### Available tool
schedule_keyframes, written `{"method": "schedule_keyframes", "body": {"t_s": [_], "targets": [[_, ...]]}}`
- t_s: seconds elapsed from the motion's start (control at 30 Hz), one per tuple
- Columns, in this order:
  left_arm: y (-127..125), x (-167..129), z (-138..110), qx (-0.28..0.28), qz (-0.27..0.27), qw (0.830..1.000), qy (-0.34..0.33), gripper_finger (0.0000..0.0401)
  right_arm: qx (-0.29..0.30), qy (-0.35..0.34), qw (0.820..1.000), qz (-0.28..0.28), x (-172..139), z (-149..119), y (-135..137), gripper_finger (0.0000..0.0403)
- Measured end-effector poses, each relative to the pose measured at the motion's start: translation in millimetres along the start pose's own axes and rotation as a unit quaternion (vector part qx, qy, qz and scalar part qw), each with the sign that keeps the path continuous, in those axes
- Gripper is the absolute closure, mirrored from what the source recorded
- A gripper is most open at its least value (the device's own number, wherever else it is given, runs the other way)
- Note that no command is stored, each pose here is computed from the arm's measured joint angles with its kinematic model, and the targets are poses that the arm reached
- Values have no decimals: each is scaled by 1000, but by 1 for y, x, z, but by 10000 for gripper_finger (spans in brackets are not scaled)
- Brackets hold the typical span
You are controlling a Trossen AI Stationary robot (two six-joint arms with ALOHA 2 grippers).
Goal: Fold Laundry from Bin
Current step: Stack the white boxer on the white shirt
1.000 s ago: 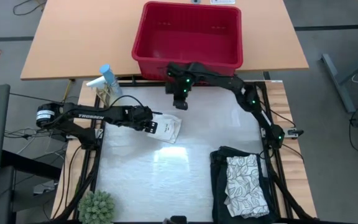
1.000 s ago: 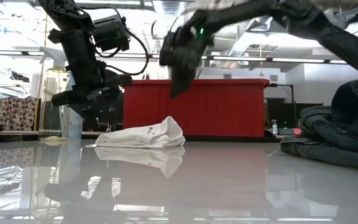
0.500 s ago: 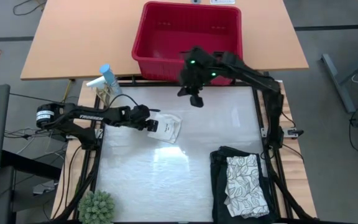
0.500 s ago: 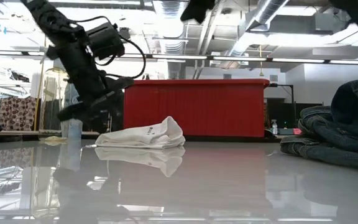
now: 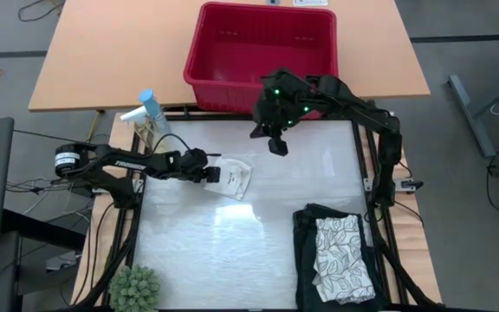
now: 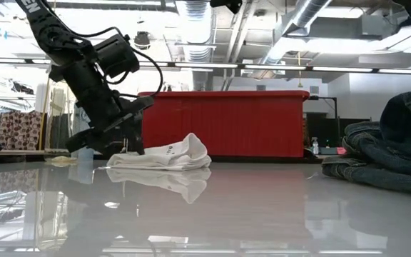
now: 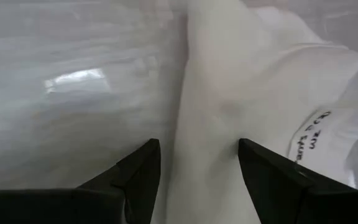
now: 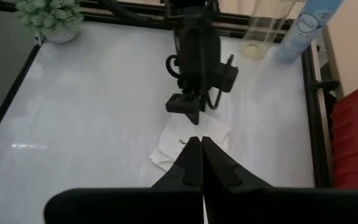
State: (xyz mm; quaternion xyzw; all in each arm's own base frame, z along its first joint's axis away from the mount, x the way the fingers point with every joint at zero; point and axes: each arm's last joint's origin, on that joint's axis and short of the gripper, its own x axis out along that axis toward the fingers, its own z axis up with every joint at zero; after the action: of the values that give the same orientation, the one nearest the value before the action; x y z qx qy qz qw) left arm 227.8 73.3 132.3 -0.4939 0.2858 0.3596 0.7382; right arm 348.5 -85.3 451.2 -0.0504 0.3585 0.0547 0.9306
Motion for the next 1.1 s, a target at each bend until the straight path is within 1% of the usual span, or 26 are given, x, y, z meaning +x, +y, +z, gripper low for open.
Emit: {"method": "schedule_keyframes", "body": {"t_s": [0.2, 0.3, 0.37, 0.5, 0.6, 0.73, 0.77, 0.87, 0.97, 1.1], "targets": [[0, 0, 0, 11, -2, 1000, 3, 195, 5, -2, 1000, 11, 0, 3, 11, 386], [0, 4, -1, 8, 0, 1000, 4, 204, 4, -7, 1000, 18, -4, 5, 21, 385], [0, 11, -2, 8, -4, 1000, 8, 216, 0, -10, 1000, 21, -7, 7, 27, 385], [-1, 26, -5, 1, -16, 1000, 7, 248, -14, -15, 1000, 8, -17, 10, 42, 385], [-1, 30, -5, 3, -24, 1000, 4, 287, -14, -26, 1000, 10, -33, 11, 55, 385], [-1, 30, -5, 19, -25, 999, 3, 371, -4, -56, 998, 22, -74, 7, 76, 384], [-2, 30, -5, 21, -27, 999, 2, 385, 0, -68, 997, 25, -87, 5, 82, 384], [-5, 30, -3, 14, -47, 999, -3, 394, 4, -105, 994, 23, -124, -1, 99, 384], [-15, 27, 0, -9, -104, 994, 5, 398, -9, -141, 990, 11, -159, -10, 114, 384], [-43, 16, 11, -19, -174, 985, -10, 399, -14, -186, 982, -6, -201, -26, 126, 384]]}}
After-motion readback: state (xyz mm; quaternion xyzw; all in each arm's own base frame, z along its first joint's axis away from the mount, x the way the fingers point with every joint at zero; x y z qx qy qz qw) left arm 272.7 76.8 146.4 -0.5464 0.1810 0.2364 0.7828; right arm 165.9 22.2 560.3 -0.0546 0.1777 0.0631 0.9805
